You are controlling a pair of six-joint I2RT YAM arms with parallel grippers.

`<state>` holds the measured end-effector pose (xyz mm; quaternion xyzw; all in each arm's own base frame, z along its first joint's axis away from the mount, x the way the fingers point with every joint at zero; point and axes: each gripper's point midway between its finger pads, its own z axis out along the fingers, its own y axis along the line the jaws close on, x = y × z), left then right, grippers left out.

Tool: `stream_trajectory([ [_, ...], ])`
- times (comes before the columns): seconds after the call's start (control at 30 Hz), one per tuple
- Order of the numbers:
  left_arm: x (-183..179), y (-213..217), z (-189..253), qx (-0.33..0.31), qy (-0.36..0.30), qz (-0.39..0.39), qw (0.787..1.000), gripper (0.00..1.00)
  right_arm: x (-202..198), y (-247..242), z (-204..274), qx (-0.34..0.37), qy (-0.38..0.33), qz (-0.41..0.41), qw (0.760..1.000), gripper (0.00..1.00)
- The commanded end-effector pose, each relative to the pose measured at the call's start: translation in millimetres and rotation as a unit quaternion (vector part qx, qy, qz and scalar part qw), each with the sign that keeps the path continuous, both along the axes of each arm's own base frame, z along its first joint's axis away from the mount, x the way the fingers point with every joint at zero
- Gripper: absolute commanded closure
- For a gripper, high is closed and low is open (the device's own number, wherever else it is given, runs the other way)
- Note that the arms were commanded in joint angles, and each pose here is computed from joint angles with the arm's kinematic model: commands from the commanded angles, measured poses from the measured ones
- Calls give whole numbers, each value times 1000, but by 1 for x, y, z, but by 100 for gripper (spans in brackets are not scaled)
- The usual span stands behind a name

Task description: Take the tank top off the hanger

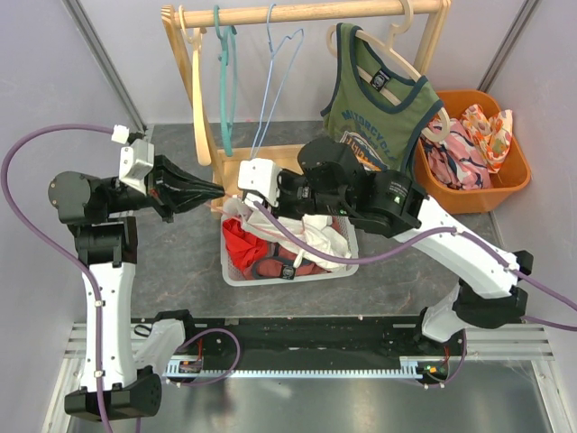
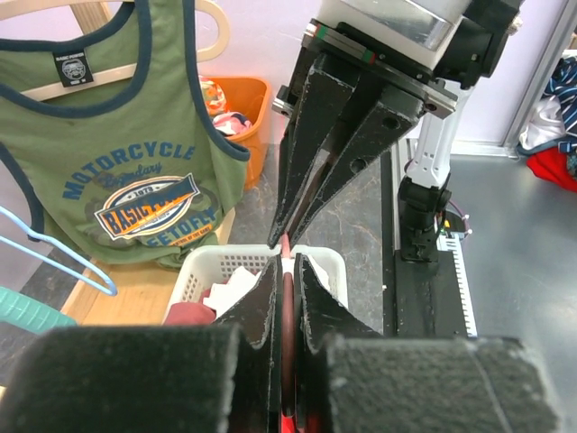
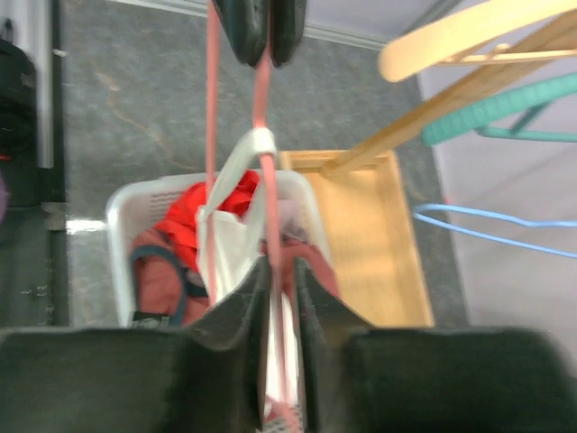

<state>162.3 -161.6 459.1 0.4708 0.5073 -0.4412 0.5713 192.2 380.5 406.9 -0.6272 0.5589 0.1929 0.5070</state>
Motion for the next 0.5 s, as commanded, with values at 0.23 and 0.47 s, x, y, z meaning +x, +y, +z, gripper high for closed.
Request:
stream_trajectory([
  [0.23, -6, 1, 26, 23, -80, -15, 996, 98, 36, -65, 75, 233, -113, -183, 948, 42],
  [0.47, -11, 1, 41, 20, -91, -7, 996, 98, 0, -79, 26, 259, -49, -129, 956, 41],
])
